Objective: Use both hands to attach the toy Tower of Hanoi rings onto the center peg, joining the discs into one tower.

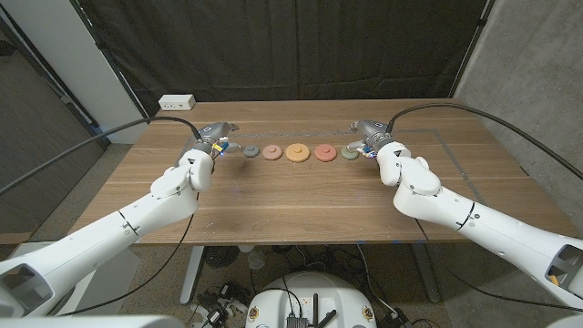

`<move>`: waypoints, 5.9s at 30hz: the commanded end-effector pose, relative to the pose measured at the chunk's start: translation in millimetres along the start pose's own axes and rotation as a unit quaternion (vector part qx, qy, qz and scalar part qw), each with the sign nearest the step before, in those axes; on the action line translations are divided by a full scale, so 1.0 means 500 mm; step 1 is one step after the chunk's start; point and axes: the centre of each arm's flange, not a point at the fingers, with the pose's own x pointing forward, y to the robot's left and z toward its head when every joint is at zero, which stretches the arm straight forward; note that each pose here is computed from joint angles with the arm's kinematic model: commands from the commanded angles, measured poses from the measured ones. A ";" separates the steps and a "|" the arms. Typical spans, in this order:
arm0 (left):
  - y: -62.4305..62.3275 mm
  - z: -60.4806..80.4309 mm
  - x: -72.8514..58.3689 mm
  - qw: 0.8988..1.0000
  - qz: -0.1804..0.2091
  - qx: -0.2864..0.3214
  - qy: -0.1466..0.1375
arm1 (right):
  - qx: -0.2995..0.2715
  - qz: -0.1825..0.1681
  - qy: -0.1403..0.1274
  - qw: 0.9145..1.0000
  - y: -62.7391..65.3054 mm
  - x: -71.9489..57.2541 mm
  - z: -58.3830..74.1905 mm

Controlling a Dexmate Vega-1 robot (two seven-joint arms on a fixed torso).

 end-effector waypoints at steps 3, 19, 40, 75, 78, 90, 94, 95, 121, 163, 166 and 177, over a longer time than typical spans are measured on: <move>-0.001 0.003 -0.003 1.000 0.002 -0.001 -0.003 | 0.000 0.008 -0.014 1.000 0.001 0.017 0.034; -0.003 0.004 -0.006 1.000 0.002 0.001 -0.002 | 0.007 0.019 -0.024 0.999 0.012 0.038 0.071; -0.013 0.002 -0.010 1.000 -0.002 -0.002 0.001 | -0.004 0.053 -0.027 0.998 0.024 0.074 0.099; -0.014 -0.002 -0.017 1.000 -0.006 0.001 0.004 | -0.023 0.119 -0.013 0.993 0.051 0.142 0.105; -0.014 -0.001 -0.016 1.000 -0.007 0.002 0.004 | -0.026 0.124 -0.012 0.992 0.053 0.147 0.107; -0.015 0.003 -0.011 1.000 -0.008 0.000 0.002 | -0.054 0.153 0.000 0.987 0.060 0.166 0.110; -0.017 0.002 -0.010 1.000 -0.007 -0.002 0.003 | -0.057 0.157 0.002 0.986 0.061 0.171 0.110; -0.017 0.002 -0.010 1.000 -0.007 -0.002 0.003 | -0.058 0.159 0.002 0.986 0.062 0.172 0.110; -0.022 -0.005 -0.009 1.000 -0.008 -0.006 0.006 | -0.060 0.192 0.006 0.979 0.081 0.186 0.116; -0.030 -0.007 -0.013 1.000 -0.012 -0.011 0.000 | -0.040 0.139 0.007 0.989 0.112 0.177 0.104; -0.029 -0.006 -0.014 1.000 -0.011 -0.011 -0.001 | -0.041 0.134 0.005 0.990 0.111 0.174 0.102; -0.030 -0.005 -0.014 1.000 -0.014 -0.011 -0.002 | -0.040 0.132 -0.004 0.990 0.110 0.170 0.100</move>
